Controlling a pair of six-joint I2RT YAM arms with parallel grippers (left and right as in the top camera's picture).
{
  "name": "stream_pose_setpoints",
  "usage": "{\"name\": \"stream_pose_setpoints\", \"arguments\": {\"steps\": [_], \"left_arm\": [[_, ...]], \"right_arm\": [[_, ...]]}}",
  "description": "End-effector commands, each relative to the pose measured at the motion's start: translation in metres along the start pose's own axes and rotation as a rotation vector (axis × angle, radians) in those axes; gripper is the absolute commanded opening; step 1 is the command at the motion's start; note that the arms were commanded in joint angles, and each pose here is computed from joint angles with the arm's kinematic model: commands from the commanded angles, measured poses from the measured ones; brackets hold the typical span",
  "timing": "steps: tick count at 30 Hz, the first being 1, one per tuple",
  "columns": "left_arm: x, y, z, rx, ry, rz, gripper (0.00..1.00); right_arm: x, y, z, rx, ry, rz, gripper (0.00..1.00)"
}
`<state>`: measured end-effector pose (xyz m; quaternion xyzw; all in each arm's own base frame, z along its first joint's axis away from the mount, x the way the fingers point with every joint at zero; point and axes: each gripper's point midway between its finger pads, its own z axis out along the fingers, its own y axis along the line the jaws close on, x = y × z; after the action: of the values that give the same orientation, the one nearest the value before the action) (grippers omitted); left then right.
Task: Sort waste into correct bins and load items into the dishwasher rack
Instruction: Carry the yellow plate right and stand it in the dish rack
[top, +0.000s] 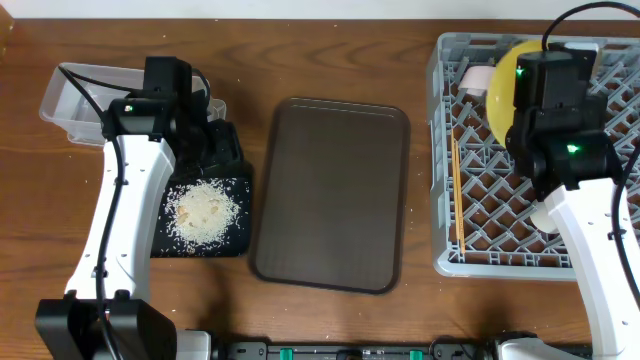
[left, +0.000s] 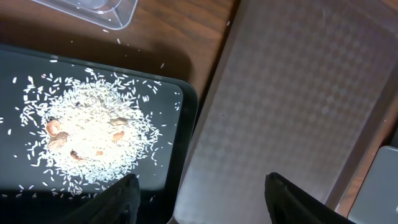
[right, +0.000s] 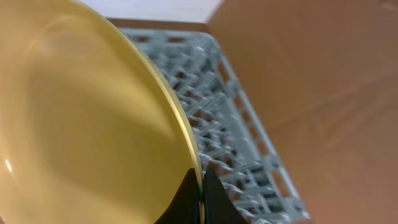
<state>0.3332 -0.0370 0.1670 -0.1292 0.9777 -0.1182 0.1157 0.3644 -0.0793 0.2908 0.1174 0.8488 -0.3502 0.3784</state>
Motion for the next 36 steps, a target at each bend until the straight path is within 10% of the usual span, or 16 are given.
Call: {"name": "stream_pose_setpoints", "arguments": {"steps": [1, 19, 24, 36], "left_arm": [[0.0, 0.002, -0.002, -0.005, -0.007, 0.007, 0.67], [0.0, 0.002, -0.002, -0.005, -0.007, 0.007, 0.67], [-0.001, 0.002, -0.002, -0.005, -0.009, 0.008, 0.67], [-0.001, 0.001, -0.002, -0.005, -0.01, 0.008, 0.76]], "right_arm": [[0.007, -0.015, 0.003, 0.105, 0.023, -0.003, 0.01], [0.054, 0.081, 0.045, -0.147, 0.213, -0.072, 0.03], [0.057, 0.096, 0.042, -0.237, 0.23, -0.062, 0.48], [0.051, 0.098, 0.004, -0.513, 0.267, 0.117, 0.81]]}}
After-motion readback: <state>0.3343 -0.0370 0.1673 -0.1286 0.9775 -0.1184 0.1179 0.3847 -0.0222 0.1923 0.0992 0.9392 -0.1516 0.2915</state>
